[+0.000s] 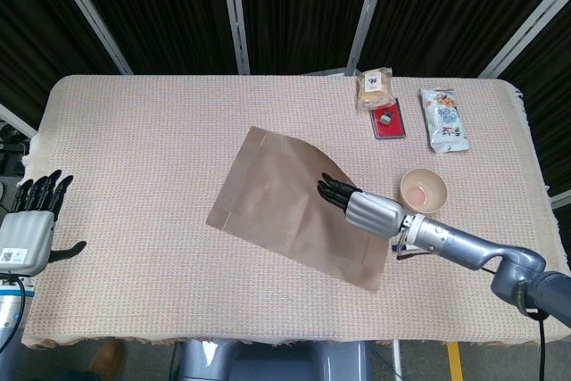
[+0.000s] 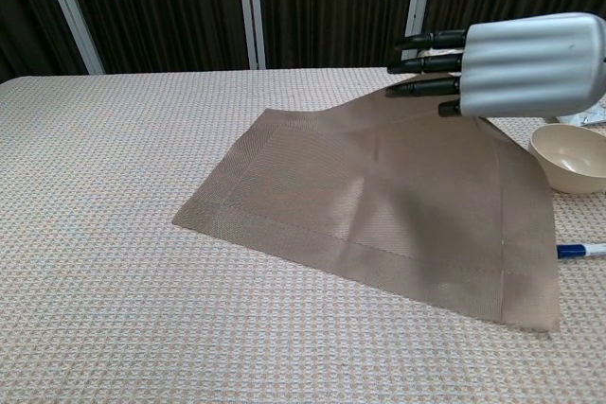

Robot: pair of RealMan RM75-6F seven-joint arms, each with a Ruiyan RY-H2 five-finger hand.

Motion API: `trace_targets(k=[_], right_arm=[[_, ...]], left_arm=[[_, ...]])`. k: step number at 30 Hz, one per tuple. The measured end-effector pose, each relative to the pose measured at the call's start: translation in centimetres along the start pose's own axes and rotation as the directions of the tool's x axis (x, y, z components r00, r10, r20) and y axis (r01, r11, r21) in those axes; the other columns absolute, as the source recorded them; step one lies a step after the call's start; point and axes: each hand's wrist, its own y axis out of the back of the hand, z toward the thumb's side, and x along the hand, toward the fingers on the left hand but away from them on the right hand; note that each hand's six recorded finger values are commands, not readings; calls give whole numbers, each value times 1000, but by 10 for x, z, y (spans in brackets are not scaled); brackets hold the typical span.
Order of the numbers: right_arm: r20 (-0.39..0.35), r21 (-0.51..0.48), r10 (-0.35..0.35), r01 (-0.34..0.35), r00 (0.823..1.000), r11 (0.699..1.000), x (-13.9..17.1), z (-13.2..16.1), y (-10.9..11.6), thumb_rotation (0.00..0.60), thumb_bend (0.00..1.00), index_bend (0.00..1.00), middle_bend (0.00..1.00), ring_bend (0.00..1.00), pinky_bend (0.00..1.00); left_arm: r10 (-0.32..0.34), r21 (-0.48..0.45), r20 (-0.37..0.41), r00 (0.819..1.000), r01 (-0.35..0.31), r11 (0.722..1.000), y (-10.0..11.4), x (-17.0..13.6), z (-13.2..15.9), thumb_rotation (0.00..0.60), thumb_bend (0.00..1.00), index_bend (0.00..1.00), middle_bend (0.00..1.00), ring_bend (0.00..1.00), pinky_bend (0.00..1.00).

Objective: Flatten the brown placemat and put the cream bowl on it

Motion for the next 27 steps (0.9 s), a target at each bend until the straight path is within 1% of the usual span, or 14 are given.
trace_targets(k=[1,2,4,8,11,13,14,16,17,20,23,24,26,27], right_arm=[[1,18,0,0,1000,1000,-3,-3,-2,600,294,63,29,0,0],[2,36,-1,1,1000,999,-7,-6,-5,600,284,0,24,0,0],[13,66,-2,1,1000,998,-15,-12,-9,600,259,0,10,0,0],[89,38,-1,-2,996,999,-25,-23,-13,600,10,0,0,0,0],[157,-16,-13,16,987,1000,-26,-31,-10,600,0,0,0,0,0],[214,-92,-19,40,977,995,-22,-35,-7,600,0,0,0,0,0],[245,-133,-23,57,969,990,-19,-36,-5,600,0,0,0,0,0],[321,-234,-25,105,947,967,-9,-37,3,600,0,0,0,0,0],[353,-277,-22,128,935,952,-5,-37,6,600,0,0,0,0,0],[455,-421,13,202,890,884,15,-35,14,600,0,0,0,0,0],[538,-548,84,273,839,791,42,-32,21,600,0,0,0,0,0],[565,-592,123,298,816,749,55,-30,24,600,0,0,0,0,0],[598,-648,189,332,779,685,76,-26,27,600,0,0,0,0,0],[615,-679,237,353,752,643,91,-22,28,600,0,0,0,0,0]], left_arm=[[-1,1,-4,1000,1,1000,0,1,-1,600,0,0,0,0,0],[-1,1,-8,1000,1,1000,0,2,-3,600,0,0,0,0,0],[0,3,-10,1000,0,1000,0,2,-3,600,0,0,0,0,0],[-4,10,-13,1000,4,1000,-3,4,-4,600,0,0,0,0,0],[-12,12,-15,1000,12,1000,-5,6,-5,600,0,0,0,0,0],[-18,13,-10,1000,18,1000,-7,7,-4,600,0,0,0,0,0],[-16,11,-4,1000,16,1000,-7,7,-2,600,0,0,0,0,0],[-8,7,14,1000,8,1000,-7,8,0,600,0,0,0,0,0],[-1,3,29,1000,1,1000,-6,8,3,600,0,0,0,0,0],[14,-15,81,997,-13,1000,-6,9,9,600,0,0,0,0,0],[19,-23,131,991,-16,1000,-9,11,14,600,0,0,0,0,0],[16,-24,153,988,-13,1000,-12,13,16,600,0,0,0,0,0],[7,-31,184,983,-2,1000,-19,18,18,600,0,17,0,0,0],[3,-36,197,980,4,999,-22,20,20,600,0,29,0,0,0]])
